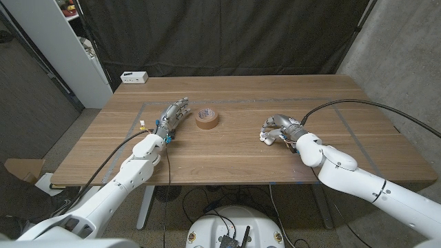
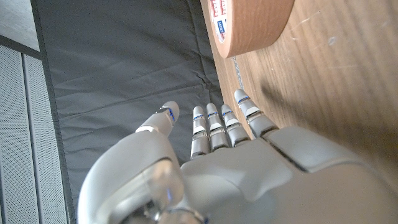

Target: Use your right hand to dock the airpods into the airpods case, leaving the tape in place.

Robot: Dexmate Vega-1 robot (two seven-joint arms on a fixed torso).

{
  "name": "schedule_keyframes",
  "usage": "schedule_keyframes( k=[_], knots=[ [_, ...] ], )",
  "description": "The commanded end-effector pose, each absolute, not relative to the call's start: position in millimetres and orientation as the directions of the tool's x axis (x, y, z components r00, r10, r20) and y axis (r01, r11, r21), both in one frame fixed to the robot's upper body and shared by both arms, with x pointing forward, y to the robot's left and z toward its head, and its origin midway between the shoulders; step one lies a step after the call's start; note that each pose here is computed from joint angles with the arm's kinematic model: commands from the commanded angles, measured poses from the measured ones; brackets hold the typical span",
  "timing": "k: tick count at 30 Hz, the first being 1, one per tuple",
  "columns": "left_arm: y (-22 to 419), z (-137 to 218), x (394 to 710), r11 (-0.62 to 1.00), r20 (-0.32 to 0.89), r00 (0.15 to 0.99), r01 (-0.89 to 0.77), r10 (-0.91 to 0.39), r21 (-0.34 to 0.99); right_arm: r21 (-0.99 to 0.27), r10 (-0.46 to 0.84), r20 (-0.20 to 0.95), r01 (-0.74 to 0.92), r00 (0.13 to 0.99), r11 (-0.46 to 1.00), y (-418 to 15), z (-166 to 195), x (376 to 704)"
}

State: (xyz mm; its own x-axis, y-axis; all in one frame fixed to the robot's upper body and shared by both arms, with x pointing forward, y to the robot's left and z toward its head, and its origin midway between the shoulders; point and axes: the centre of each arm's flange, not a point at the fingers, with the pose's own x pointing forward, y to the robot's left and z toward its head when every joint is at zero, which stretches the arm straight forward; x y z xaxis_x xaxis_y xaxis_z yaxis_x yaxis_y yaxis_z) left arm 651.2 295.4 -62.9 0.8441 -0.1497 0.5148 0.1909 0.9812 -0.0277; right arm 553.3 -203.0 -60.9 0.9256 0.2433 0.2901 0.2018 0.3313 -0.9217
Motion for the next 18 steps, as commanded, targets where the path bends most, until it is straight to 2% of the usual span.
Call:
schedule_keyframes(
  k=[1,18],
  knots=[
    [291.8,-64.2,649.5,0.981,0.515,0.844,0.19,-0.15,-0.026,-0.921,0.267,0.291,0.193,0.919,0.338,-206.6,-62.6,546.3],
    [291.6,-69.5,646.3,0.982,0.508,0.849,0.187,-0.147,-0.029,-0.931,0.268,0.271,0.181,0.924,0.317,-213.1,-68.1,549.5]
  ],
)
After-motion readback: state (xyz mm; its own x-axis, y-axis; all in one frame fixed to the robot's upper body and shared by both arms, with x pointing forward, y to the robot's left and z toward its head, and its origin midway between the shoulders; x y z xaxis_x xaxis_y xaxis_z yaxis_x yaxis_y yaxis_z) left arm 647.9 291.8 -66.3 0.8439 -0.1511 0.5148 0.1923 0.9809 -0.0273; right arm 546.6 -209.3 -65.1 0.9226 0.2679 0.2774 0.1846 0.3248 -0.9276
